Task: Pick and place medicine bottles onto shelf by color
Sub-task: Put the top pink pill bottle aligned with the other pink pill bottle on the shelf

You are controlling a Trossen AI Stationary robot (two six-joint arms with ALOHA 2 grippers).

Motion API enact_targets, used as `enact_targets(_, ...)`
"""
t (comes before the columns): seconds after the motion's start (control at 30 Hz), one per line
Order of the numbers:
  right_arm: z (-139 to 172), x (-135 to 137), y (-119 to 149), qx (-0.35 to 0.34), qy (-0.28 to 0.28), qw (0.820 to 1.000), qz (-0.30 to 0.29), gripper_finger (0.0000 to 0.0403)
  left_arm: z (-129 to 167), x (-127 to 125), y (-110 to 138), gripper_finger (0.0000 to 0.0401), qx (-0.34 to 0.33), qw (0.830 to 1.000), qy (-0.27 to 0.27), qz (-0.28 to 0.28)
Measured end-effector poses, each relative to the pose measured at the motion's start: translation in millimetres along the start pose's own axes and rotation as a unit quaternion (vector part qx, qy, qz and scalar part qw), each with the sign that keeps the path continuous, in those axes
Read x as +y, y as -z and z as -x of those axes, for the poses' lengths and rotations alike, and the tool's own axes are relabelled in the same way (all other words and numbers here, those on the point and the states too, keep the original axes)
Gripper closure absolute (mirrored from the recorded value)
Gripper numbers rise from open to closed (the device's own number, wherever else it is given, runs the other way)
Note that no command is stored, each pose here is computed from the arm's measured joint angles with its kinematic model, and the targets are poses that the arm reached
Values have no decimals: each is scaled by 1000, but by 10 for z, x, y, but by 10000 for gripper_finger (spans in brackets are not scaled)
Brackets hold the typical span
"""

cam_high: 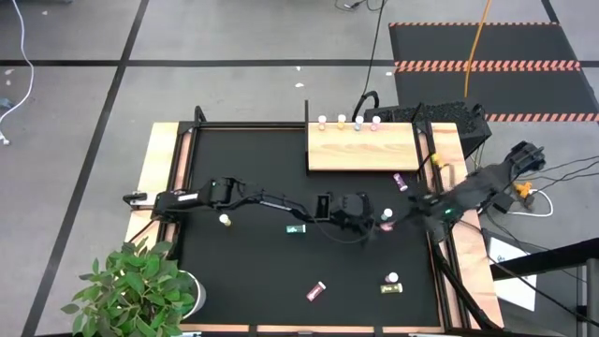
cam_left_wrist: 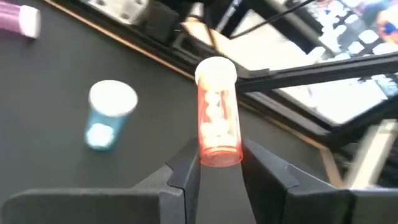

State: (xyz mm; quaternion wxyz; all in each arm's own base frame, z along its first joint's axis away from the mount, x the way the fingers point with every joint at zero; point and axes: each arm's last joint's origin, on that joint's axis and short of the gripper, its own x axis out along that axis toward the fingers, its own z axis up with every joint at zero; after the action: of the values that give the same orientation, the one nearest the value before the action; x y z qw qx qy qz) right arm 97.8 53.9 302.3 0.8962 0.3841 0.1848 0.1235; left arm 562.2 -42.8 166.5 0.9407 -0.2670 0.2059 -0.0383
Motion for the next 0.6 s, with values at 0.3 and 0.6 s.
enact_targets(0.3,482,359,-399,-288,-169,913,232,354,837,-566,-773,295,18,999,46,-5)
enact_targets(0.6,596,394,-516,-404,-82,861,298,220,1590,-809,-1352,295,-22,995,100,-14)
